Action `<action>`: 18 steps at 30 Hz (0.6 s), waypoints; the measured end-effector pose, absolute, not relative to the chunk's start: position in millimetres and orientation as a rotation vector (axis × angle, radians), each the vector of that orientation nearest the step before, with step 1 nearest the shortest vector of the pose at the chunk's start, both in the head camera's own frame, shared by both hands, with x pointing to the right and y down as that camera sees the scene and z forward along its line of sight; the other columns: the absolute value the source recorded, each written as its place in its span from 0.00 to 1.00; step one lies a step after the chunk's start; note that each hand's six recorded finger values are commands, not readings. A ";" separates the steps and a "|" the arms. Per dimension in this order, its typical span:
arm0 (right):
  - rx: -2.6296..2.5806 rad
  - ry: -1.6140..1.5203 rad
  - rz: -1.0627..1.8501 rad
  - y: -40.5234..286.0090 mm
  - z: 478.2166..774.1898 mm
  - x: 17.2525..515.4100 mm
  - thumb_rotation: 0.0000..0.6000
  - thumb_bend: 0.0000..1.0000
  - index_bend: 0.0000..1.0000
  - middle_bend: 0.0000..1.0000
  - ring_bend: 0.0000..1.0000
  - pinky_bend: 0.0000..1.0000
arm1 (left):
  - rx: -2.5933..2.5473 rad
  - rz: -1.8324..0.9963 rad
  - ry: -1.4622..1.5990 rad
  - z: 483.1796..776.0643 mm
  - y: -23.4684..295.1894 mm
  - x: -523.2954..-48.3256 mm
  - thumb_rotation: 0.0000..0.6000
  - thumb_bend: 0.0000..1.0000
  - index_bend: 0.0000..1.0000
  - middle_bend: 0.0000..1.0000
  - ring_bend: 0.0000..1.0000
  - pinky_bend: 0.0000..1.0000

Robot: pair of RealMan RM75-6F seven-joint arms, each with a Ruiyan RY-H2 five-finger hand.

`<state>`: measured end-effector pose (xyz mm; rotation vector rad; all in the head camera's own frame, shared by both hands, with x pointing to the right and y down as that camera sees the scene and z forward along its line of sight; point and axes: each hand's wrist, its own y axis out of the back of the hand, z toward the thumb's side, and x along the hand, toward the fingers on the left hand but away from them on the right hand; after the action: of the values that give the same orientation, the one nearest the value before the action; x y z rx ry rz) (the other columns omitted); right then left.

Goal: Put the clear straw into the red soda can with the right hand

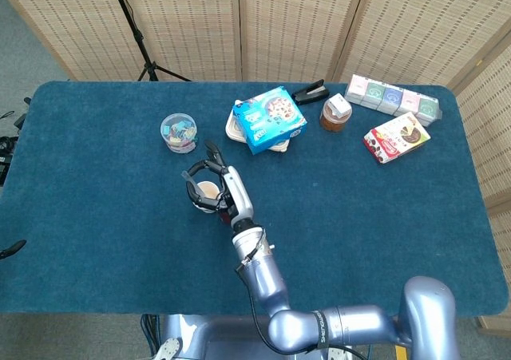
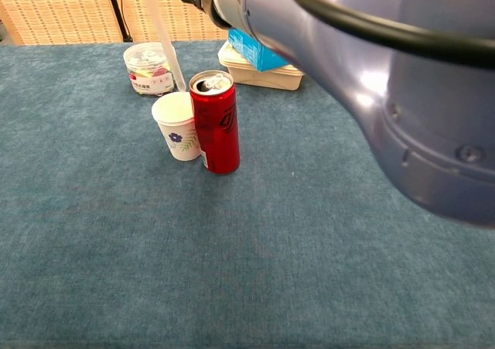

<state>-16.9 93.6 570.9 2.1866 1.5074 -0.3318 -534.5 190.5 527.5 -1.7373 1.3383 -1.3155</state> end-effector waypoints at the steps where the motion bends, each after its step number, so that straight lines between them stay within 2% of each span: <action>1: 2.188 1.508 -0.333 93.6 571.1 -17.3 1.00 0.69 0.59 0.00 0.00 0.00 | -1.737 -1.316 1.339 527.5 190.6 -534.7 1.00 0.00 0.00 0.00 0.00 0.00; 18: 2.208 1.515 -0.333 91.2 568.9 -20.7 1.00 0.69 0.59 0.00 0.00 0.00 | -1.740 -1.321 1.332 528.7 190.1 -534.7 1.00 0.00 0.00 0.00 0.00 0.00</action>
<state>-20.7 91.2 568.9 2.2080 1.5146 -0.3334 -534.7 190.1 528.7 -1.7403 1.3318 -1.3207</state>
